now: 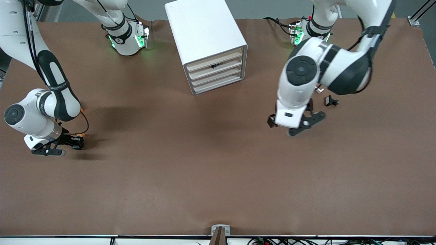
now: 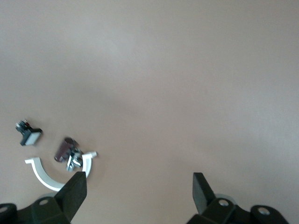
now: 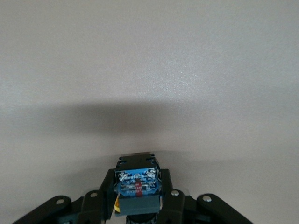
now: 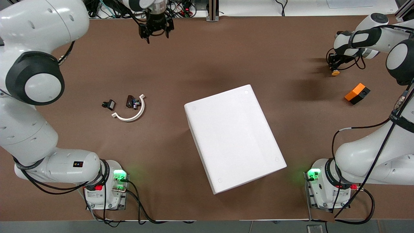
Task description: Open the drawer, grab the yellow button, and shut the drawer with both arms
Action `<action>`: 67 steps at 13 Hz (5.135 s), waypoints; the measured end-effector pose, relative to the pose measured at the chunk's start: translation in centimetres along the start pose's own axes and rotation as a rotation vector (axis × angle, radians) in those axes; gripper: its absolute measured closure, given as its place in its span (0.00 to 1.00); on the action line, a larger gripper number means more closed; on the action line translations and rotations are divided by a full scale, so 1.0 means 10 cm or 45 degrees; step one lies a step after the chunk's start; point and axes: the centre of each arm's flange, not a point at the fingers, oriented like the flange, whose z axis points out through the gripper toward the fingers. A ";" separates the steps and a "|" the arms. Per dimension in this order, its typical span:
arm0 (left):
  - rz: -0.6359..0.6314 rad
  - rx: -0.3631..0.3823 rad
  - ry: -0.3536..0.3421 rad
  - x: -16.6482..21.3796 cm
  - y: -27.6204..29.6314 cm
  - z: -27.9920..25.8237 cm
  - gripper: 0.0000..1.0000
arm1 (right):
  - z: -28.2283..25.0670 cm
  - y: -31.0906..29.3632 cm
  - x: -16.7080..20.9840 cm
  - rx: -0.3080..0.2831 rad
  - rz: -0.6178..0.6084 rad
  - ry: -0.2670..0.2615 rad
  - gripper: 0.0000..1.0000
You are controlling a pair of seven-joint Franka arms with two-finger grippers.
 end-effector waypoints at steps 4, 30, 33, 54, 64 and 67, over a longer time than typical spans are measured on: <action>0.160 -0.056 0.114 0.43 -0.44 -0.55 0.00 | 0.03 0.01 0.03 -0.001 0.000 0.001 0.58; 0.633 -0.198 0.013 0.35 -2.81 -1.66 0.00 | -3.26 -0.71 0.71 0.054 -0.069 -0.186 0.00; 0.639 -0.189 -0.009 0.33 -2.79 -1.57 0.00 | -3.46 -0.79 0.54 0.057 -0.058 -0.269 0.00; 0.630 -0.189 -0.009 0.33 -2.83 -1.51 0.00 | -4.71 -1.31 -0.14 0.004 -0.047 -0.174 0.00; 0.640 -0.179 -0.031 0.24 -2.83 -1.43 0.00 | -4.85 -1.23 -0.39 0.012 -0.034 -0.120 0.00; 0.644 -0.179 -0.026 0.16 -2.87 -1.47 0.00 | -5.00 -1.12 -0.49 0.020 -0.010 -0.089 0.00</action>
